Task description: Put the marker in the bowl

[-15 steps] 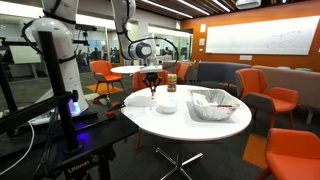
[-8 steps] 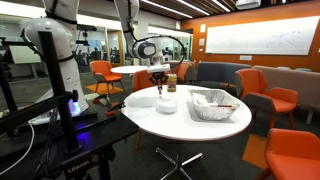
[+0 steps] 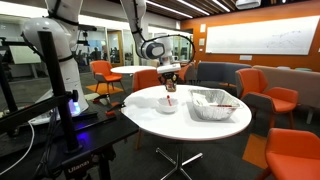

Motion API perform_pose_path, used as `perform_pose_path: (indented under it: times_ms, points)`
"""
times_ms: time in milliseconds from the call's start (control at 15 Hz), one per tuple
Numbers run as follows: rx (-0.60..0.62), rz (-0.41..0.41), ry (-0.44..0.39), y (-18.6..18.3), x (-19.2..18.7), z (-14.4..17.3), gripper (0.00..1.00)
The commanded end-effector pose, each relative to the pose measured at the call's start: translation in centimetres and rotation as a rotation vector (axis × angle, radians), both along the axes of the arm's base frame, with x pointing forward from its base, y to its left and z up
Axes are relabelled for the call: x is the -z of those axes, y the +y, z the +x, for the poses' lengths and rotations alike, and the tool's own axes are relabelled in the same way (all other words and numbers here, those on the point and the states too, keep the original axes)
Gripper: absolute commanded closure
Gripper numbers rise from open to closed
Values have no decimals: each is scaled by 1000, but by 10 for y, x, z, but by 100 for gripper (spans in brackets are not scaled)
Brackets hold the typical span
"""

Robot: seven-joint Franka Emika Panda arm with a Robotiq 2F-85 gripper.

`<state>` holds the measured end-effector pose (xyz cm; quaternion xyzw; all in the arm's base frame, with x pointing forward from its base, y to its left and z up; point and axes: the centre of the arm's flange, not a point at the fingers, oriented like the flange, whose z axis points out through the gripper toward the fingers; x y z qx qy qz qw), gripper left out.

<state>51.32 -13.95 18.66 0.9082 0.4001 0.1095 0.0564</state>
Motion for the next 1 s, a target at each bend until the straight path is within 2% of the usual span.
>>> perform_pose_path:
  times_ms: [0, 133, 200, 467, 933]
  points:
    - [35, 69, 32, 15, -4, 0, 17]
    - [155, 102, 92, 35, -12, -10, 2]
    - [213, 107, 74, 41, -17, -16, 0]
    - [433, 116, 64, 52, -49, -31, 0]
    - [811, 33, 98, 56, -88, -53, 0]
